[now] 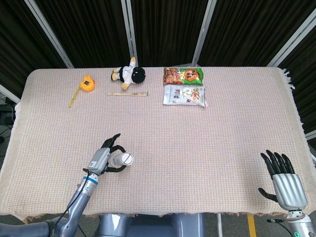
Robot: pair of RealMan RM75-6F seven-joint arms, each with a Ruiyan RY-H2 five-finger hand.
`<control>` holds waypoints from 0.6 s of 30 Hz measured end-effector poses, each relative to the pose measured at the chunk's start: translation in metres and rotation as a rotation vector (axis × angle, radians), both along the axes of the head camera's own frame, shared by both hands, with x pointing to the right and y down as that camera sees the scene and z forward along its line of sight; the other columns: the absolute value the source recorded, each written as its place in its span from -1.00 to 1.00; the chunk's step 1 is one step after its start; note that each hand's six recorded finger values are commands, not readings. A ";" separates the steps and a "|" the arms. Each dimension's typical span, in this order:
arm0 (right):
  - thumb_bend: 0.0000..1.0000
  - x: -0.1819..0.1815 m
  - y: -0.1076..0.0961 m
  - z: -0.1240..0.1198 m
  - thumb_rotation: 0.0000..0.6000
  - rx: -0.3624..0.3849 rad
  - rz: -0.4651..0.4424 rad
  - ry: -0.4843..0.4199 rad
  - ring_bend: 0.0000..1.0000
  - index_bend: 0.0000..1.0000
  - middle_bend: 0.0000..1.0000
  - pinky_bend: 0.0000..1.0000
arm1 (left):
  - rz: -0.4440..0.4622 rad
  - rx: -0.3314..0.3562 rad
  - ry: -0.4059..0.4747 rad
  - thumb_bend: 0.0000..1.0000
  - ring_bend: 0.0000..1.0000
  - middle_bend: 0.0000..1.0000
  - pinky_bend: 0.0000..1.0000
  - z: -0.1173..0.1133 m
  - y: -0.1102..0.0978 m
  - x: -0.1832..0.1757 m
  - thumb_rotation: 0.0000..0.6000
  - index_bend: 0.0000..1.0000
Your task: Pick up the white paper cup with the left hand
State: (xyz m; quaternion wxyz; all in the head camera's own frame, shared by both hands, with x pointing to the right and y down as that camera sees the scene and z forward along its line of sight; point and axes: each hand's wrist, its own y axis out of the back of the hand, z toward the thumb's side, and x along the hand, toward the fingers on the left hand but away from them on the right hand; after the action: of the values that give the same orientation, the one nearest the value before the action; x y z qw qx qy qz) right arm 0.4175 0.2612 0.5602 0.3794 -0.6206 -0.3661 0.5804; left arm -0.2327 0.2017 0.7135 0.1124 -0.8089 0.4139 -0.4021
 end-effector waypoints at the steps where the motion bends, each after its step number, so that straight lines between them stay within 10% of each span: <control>1: -0.97 0.000 0.000 0.000 1.00 0.002 -0.001 0.000 -1.00 -1.00 -1.00 -1.00 | -0.006 0.001 -0.006 -0.63 -1.00 -1.00 -1.00 0.000 0.000 -0.004 1.00 -0.18; 5: -0.97 0.000 0.001 0.000 1.00 0.001 0.000 0.002 -1.00 -1.00 -1.00 -1.00 | -0.019 0.005 -0.022 -0.63 -1.00 -1.00 -1.00 -0.001 -0.002 -0.018 1.00 -0.24; 10: -0.97 -0.001 0.001 0.001 1.00 -0.002 -0.002 0.003 -1.00 -1.00 -1.00 -1.00 | -0.022 0.010 -0.053 -0.64 -1.00 -1.00 -1.00 -0.003 -0.001 -0.037 1.00 -0.97; 18: -0.97 -0.002 0.001 0.000 1.00 0.001 -0.005 0.002 -1.00 -1.00 -1.00 -1.00 | 0.017 0.008 -0.105 -0.69 -1.00 -1.00 -1.00 -0.007 0.001 -0.056 1.00 -1.00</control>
State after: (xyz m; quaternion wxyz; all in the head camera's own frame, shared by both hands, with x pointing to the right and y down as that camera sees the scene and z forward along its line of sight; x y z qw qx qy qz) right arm 0.4156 0.2624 0.5603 0.3814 -0.6207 -0.3642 0.5801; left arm -0.2887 0.2031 0.7065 0.1404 -0.7896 0.4022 -0.4415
